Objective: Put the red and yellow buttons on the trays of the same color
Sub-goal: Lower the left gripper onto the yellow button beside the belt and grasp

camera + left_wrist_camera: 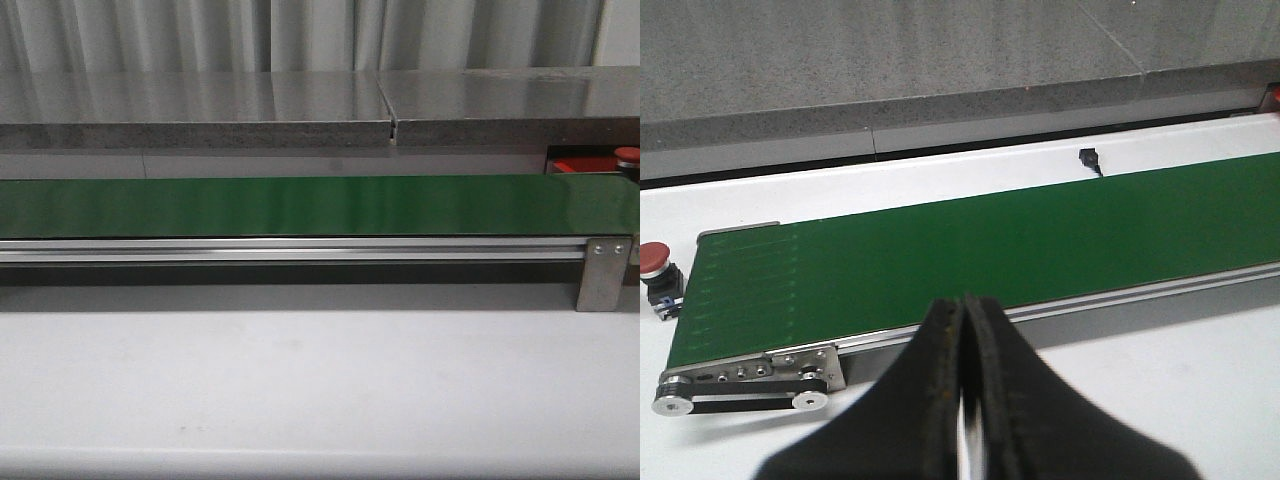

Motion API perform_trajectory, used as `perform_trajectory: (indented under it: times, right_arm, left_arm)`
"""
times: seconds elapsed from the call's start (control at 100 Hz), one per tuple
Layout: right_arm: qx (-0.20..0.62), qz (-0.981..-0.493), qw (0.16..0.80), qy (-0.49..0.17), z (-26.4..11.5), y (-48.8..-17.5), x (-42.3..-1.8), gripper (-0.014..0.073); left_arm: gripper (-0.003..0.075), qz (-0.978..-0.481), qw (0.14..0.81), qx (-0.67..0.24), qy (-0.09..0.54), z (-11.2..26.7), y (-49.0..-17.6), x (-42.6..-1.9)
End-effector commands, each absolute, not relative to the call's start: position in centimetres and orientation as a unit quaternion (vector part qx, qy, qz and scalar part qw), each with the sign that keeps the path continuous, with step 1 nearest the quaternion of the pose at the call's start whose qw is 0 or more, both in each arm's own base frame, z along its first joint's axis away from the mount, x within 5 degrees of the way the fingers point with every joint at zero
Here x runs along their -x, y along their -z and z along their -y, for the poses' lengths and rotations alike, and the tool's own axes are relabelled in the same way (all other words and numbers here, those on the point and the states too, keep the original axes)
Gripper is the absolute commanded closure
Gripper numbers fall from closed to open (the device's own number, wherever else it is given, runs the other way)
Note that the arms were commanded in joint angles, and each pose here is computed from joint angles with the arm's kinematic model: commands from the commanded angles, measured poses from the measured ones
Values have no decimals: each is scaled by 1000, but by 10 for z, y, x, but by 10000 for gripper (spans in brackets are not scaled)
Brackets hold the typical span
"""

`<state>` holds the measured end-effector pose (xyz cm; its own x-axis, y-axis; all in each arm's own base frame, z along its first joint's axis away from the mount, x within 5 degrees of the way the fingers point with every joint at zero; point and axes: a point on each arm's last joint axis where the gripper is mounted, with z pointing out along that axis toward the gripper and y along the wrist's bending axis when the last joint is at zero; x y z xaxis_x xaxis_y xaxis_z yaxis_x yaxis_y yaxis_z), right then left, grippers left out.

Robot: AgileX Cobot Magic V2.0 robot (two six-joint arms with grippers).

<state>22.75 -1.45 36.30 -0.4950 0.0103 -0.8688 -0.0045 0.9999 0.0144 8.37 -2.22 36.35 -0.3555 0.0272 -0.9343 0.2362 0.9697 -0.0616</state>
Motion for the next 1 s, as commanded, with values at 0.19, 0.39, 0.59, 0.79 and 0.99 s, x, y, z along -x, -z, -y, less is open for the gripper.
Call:
perform_trajectory:
  times: [0.19,0.39,0.59,0.79,0.99]
  right_arm:
    - [-1,-802,598,15,11,-373,-174,713]
    - [0,-787,616,18,8,-361,-142,713]
    - [3,-773,634,18,4,-354,-110,713]
    - [8,-765,643,17,1,-345,-85,713]
    - [10,-753,658,18,-1,-344,-72,713]
  left_arm:
    - [741,-791,600,-70,102,22,-377,-86]
    - [741,-790,600,-70,102,22,-377,-86]
    - [741,-790,600,-70,102,22,-377,-86]
    - [741,-790,600,-70,102,22,-377,-86]
    - [741,-791,600,-69,103,22,-377,-86]
